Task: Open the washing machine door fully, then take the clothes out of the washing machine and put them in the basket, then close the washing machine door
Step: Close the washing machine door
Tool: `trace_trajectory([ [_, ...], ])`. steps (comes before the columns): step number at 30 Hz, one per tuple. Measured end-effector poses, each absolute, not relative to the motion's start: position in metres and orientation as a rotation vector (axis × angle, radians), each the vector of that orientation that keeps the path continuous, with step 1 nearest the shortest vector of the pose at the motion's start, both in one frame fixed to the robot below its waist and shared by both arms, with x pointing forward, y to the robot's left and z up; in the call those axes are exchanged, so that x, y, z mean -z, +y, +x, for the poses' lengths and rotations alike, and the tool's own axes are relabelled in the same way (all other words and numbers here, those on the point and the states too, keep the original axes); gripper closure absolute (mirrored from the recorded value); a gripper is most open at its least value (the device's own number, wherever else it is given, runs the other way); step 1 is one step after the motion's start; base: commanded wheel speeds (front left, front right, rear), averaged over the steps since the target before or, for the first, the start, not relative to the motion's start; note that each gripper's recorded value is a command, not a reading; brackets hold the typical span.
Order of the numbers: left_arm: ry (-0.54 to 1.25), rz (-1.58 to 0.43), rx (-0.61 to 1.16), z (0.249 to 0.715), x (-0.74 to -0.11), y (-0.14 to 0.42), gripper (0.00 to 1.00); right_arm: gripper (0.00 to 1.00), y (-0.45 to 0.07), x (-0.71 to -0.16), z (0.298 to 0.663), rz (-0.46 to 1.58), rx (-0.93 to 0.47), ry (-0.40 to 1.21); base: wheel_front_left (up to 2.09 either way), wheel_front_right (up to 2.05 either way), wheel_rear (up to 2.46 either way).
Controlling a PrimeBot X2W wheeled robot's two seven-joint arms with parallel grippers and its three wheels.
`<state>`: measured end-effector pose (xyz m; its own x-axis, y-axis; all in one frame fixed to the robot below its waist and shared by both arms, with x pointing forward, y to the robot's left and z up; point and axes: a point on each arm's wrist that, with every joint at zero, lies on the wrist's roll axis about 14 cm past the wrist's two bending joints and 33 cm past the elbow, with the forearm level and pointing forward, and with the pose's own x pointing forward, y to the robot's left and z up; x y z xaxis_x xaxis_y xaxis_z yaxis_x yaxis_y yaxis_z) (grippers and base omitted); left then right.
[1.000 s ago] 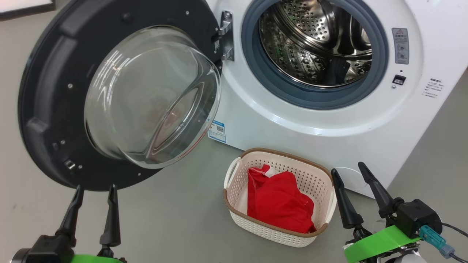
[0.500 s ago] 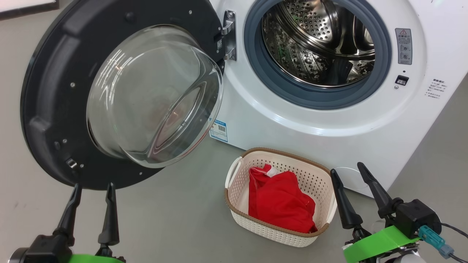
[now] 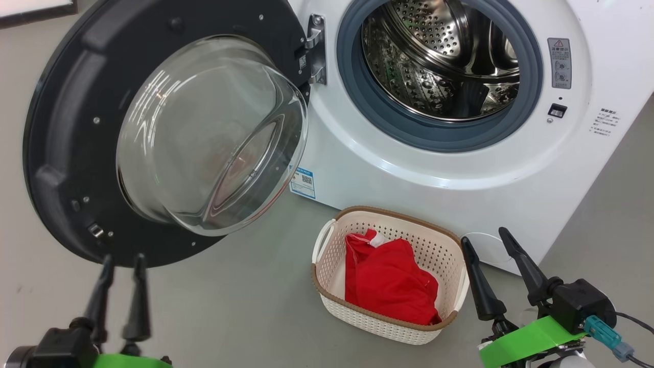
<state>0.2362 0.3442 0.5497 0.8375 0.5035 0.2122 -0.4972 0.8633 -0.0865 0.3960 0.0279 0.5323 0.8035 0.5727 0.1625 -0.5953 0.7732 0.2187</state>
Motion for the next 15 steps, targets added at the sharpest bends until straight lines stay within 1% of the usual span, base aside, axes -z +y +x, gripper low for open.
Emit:
trace_trajectory([
  [5,-0.271,0.010,-0.529,0.242,-0.566,0.349,1.00,0.00,0.027,-0.531,0.396,0.266,-0.630,-0.085,0.00,0.00,0.00],
  [10,-0.412,0.024,-0.557,0.249,-0.615,0.370,1.00,0.00,0.025,-0.531,0.397,0.265,-0.625,-0.084,0.00,0.00,0.00],
  [11,-0.471,0.037,-0.570,0.251,-0.636,0.380,1.00,0.00,0.024,-0.530,0.397,0.265,-0.623,-0.083,0.00,0.00,0.00],
  [15,-0.575,0.058,-0.615,0.255,-0.677,0.401,1.00,0.00,0.023,-0.528,0.397,0.266,-0.618,-0.078,0.00,0.00,0.00],
])
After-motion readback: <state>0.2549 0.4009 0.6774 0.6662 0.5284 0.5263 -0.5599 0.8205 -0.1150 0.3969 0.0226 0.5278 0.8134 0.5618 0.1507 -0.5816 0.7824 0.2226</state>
